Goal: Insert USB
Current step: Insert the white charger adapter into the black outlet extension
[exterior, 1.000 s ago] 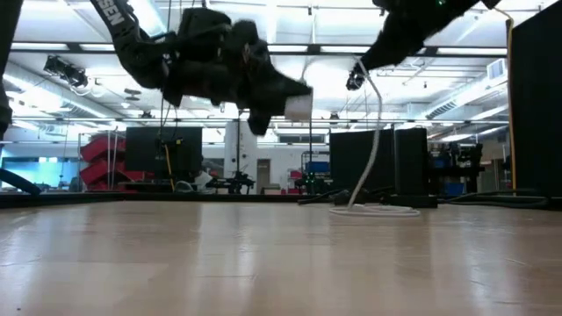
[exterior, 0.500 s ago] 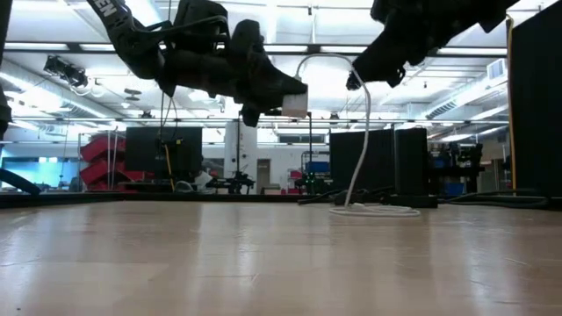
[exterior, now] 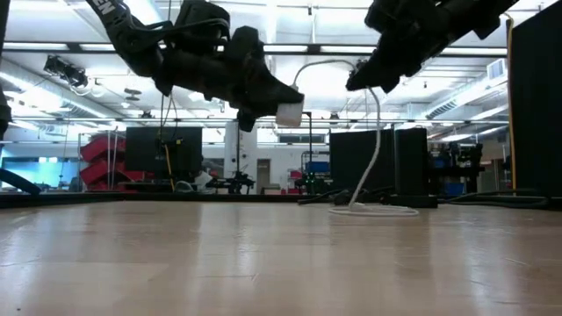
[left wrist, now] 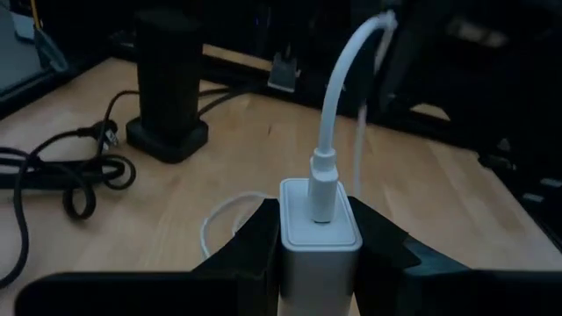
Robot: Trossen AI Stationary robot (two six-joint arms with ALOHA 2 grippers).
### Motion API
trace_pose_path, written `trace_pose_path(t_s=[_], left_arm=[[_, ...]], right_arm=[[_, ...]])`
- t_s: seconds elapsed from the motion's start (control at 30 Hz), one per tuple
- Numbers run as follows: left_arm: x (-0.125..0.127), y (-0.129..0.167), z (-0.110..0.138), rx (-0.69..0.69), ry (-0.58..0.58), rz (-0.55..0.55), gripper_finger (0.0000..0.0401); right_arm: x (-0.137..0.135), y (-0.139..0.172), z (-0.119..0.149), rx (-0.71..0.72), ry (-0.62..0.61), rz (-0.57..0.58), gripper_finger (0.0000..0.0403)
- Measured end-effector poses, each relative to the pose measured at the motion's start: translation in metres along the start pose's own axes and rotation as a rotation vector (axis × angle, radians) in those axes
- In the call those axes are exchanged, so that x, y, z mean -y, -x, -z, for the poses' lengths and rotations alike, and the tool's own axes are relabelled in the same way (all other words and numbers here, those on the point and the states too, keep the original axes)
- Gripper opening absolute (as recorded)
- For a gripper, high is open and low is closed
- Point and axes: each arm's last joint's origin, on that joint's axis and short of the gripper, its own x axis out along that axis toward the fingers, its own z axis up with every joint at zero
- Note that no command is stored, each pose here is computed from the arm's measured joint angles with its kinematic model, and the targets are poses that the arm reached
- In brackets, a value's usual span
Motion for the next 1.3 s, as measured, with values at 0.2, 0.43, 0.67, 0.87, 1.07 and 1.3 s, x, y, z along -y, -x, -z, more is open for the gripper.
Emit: trace_pose_path(t_s=[0.2,0.43,0.67,0.87,1.07,1.3], left_arm=[[0.005,0.002,0.006,-0.094,0.032,0.144,0.0074],[0.03,0.0,0.001,-0.057,0.017,0.383,0.0074],[0.049,0.003,-0.013,0.081,-0.064,0.611,0.0074],[0.057,0.011,-0.03,0.283,-0.171,0.696,0.0074],[0.055,0.019,-0.042,0.382,-0.223,0.642,0.0074],[0.048,0.03,-0.058,0.519,-0.317,0.408,0.0074]], right_arm=[[0.013,0.018,-0.021,0.022,0.099,0.209,0.0001],[0.033,0.022,-0.073,0.144,0.204,0.205,0.0],[0.043,-0.015,-0.109,0.139,0.266,0.128,0.0],[0.045,-0.064,-0.101,0.003,0.27,0.077,0.0],[0.045,-0.08,-0.081,-0.131,0.223,0.027,0.0001],[0.045,-0.063,-0.069,-0.285,0.196,-0.013,0.0008]])
